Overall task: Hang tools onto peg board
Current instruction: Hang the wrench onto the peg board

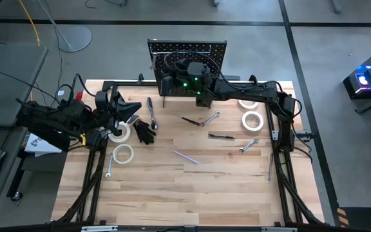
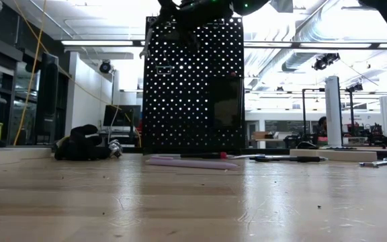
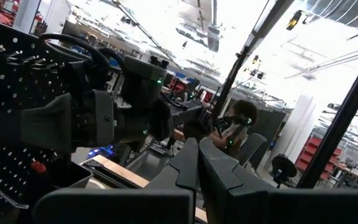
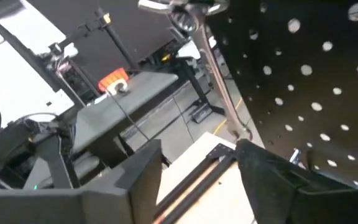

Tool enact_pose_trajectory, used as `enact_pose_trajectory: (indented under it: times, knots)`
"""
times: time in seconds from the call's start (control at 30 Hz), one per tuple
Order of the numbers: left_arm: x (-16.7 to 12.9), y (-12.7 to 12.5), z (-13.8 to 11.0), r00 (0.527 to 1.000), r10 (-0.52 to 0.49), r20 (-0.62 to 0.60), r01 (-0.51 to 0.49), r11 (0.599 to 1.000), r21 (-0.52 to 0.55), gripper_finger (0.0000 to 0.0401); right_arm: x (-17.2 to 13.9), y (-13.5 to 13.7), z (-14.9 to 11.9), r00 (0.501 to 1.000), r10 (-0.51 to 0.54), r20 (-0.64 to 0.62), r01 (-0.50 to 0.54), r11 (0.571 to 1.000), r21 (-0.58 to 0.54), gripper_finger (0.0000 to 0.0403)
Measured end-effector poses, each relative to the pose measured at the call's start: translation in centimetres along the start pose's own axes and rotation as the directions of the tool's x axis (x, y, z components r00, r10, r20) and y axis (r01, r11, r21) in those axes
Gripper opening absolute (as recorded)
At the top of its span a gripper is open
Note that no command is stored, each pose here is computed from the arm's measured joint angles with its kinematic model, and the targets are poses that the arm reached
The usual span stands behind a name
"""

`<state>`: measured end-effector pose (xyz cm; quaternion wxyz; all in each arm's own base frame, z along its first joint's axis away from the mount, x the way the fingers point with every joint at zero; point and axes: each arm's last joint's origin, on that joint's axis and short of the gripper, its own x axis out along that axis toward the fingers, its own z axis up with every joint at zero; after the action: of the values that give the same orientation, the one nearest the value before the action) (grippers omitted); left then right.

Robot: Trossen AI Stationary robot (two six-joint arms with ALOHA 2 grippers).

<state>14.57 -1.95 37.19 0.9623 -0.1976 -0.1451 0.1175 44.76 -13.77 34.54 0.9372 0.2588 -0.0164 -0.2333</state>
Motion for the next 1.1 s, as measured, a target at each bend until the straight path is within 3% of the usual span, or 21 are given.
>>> enact_pose_trajectory:
  times: [0.13, 0.27, 0.47, 0.7, 0.83, 0.93, 1.03, 1.1]
  knots:
    - [0.0, 0.2, -0.6, 0.998, 0.010, -0.056, -0.008, 0.999, 0.041, 0.0000, -0.7, 0.2, 0.1, 0.994, 0.044, -0.097, -0.047, 0.999, -0.023, 0.0220]
    - [-0.2, 0.5, -2.5, 0.972, 0.041, -0.233, -0.014, 0.993, 0.114, 0.0000, -2.2, 0.7, 0.2, 0.970, 0.064, -0.234, -0.086, 0.993, -0.081, 0.0220]
    - [0.2, 0.8, -6.7, 0.853, 0.136, -0.504, -0.036, 0.979, 0.202, 0.0000, -5.4, 2.7, 0.8, 0.939, 0.056, -0.338, -0.130, 0.970, -0.203, 0.0220]
    - [2.2, 0.4, -10.7, 0.742, 0.131, -0.658, 0.030, 0.973, 0.228, 0.0000, -9.9, 4.9, 0.0, 0.858, -0.035, -0.513, -0.143, 0.942, -0.303, 0.0220]
    - [3.2, 0.4, -12.8, 0.703, 0.156, -0.694, 0.034, 0.967, 0.252, 0.0000, -12.3, 6.2, -2.1, 0.764, -0.114, -0.636, -0.144, 0.929, -0.340, 0.0220]
    - [3.8, 0.1, -14.0, 0.675, 0.122, -0.727, 0.066, 0.972, 0.225, 0.0000, -14.0, 7.1, -4.6, 0.657, -0.173, -0.733, -0.164, 0.917, -0.364, 0.0216]
    - [4.4, -0.1, -14.9, 0.661, 0.078, -0.746, 0.091, 0.979, 0.183, 0.0000, -15.9, 6.3, -8.3, 0.499, -0.286, -0.818, -0.128, 0.909, -0.396, 0.0174]
    - [4.8, -0.3, -15.4, 0.661, 0.047, -0.749, 0.108, 0.982, 0.157, 0.0000, -17.4, 4.9, -11.3, 0.374, -0.369, -0.851, -0.095, 0.897, -0.431, 0.0114]
